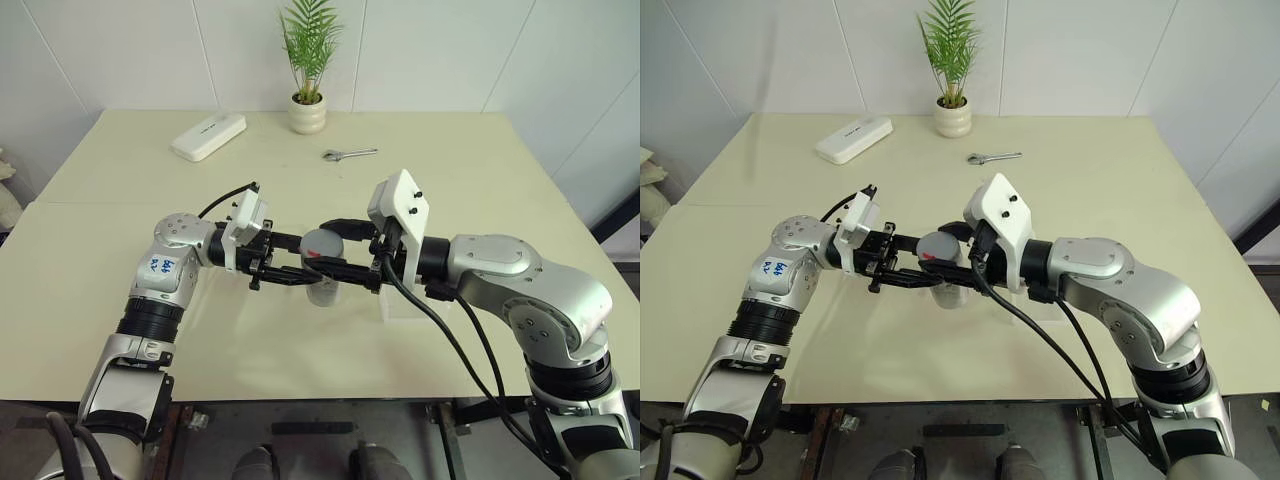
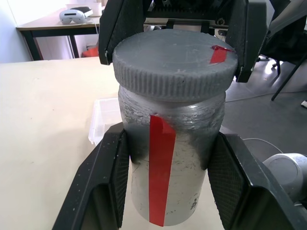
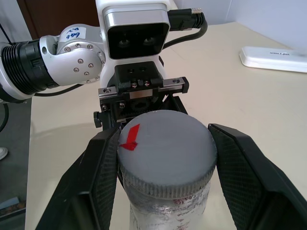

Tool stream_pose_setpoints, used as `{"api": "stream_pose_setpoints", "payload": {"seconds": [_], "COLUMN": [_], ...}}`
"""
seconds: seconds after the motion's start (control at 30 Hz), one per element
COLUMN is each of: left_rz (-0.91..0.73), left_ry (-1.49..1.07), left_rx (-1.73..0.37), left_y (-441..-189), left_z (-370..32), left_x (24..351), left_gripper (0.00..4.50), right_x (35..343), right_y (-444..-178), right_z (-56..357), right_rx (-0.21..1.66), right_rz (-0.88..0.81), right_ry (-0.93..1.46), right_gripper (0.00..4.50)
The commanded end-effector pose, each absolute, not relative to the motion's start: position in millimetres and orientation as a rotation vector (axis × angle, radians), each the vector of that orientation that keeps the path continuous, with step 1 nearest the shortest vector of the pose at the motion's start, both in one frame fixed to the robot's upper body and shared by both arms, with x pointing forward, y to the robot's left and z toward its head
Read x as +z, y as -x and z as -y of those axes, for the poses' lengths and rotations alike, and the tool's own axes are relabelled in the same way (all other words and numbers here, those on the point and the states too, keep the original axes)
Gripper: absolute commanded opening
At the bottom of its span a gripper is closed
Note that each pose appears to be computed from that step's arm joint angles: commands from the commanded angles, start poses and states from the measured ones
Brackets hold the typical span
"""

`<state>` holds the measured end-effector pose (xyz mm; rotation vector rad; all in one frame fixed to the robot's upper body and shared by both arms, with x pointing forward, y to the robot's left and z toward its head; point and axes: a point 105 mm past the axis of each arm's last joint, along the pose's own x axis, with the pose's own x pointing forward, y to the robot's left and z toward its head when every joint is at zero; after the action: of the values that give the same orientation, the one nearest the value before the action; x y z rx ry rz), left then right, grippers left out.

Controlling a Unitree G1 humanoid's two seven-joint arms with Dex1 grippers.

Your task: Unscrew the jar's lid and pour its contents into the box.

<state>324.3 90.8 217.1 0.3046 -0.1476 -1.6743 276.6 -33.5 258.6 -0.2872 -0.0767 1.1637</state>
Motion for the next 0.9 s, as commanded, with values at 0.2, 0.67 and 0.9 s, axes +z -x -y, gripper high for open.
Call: {"api": "stream_pose_setpoints", "payload": {"seconds": [0.2, 0.67, 0.9], "left_rz": [0.102, 0.000, -0.033], "left_ry": [-0.329, -0.355, -0.343], "left_rx": [-1.711, -1.757, -1.770], "left_y": [-319.3, -313.9, -310.3], "left_z": [-92.0, -96.2, -98.0], "left_x": [218.5, 211.6, 206.7], "left_gripper": [1.96, 1.96, 1.96], "right_x": [284.0, 292.7, 302.2], "right_y": [-273.3, -277.7, -282.7], "right_z": [37.0, 44.8, 52.6], "right_rx": [1.150, 1.121, 1.089], "right_rz": [0.198, 0.241, 0.264], "right_ry": [0.331, 0.366, 0.389], "right_gripper": [2.54, 2.54, 2.54]}}
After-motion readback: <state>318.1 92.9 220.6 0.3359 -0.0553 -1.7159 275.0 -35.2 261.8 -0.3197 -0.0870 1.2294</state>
